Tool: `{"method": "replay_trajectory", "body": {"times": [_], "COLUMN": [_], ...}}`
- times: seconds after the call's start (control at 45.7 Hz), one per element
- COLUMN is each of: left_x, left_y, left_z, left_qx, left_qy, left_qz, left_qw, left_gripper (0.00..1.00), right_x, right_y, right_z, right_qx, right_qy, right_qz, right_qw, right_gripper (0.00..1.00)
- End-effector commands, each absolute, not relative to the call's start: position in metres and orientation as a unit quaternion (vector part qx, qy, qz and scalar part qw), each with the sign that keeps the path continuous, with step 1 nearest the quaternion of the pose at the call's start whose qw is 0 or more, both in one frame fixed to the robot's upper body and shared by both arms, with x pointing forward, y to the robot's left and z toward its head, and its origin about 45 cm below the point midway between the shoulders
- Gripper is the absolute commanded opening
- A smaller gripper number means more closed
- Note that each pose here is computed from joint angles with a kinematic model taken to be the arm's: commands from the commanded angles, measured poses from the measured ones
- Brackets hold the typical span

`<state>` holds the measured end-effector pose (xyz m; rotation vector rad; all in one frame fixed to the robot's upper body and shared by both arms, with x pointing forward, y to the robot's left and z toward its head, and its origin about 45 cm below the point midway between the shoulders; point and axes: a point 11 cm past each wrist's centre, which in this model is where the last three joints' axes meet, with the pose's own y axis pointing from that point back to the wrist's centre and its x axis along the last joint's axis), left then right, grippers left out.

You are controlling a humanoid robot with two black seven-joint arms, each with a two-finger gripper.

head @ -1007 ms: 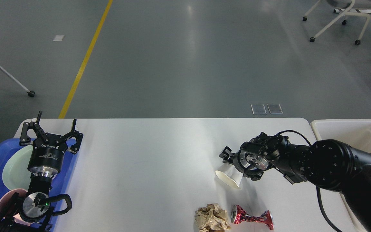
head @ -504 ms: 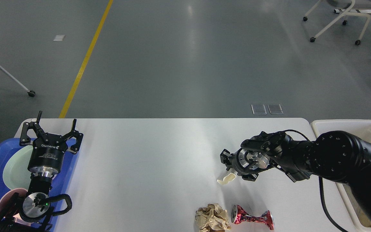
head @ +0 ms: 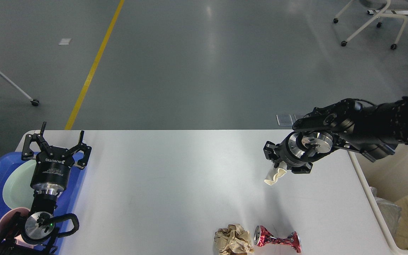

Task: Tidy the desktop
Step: 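Lift the paper cup and carry it to the white bin, then lower the cup into the bin and open the right gripper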

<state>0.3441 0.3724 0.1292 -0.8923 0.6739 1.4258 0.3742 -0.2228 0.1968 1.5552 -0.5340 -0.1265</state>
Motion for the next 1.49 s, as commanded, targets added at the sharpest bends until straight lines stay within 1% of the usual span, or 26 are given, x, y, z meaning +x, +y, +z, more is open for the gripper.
{"method": "replay_trajectory", "body": {"times": [0.0,0.241,0.35,0.416,0.635,0.788,0.92,1.029,1.248,1.467], "left_x": [0.344,0.344,0.344,0.344,0.344,0.344,0.343,0.344,0.344,0.344], "left_y": [0.372,0.372,0.373,0.373,0.373,0.373,0.373,0.373,0.372,0.373], "left_z": [0.129,0.129,0.129,0.129,0.129,0.129,0.128,0.129,0.129,0.129], "left_qx": [-0.388,-0.388,-0.388,-0.388,-0.387,-0.388,-0.387,-0.388,-0.387,-0.388], "left_qy": [0.293,0.293,0.292,0.292,0.293,0.292,0.293,0.293,0.293,0.293], "left_qz": [0.619,0.619,0.619,0.620,0.620,0.619,0.620,0.620,0.620,0.620], "left_qw": [0.617,0.617,0.617,0.616,0.616,0.617,0.616,0.616,0.617,0.616], "left_gripper": [0.96,0.96,0.96,0.96,0.96,0.96,0.96,0.96,0.96,0.96], "right_x": [0.358,0.332,0.319,0.316,0.323,0.332,0.326,0.317,0.302,0.299], "right_y": [-0.226,-0.213,-0.203,-0.202,-0.214,-0.253,-0.303,-0.359,-0.462,-0.512], "right_z": [0.248,0.317,0.337,0.340,0.339,0.335,0.318,0.294,0.242,0.185], "right_qx": [0.683,0.711,0.716,0.718,0.716,0.696,0.670,0.641,0.566,0.524], "right_qy": [-0.191,-0.076,-0.044,-0.043,-0.083,-0.165,-0.216,-0.275,-0.360,-0.394], "right_qz": [-0.016,-0.033,-0.026,-0.025,-0.028,-0.052,-0.098,-0.137,-0.155,-0.162], "right_qw": [0.705,0.698,0.697,0.694,0.693,0.697,0.703,0.704,0.725,0.738], "right_gripper": [0.00,0.00,0.00,0.00,0.00,0.00,0.00,0.00,0.00,0.00]}}
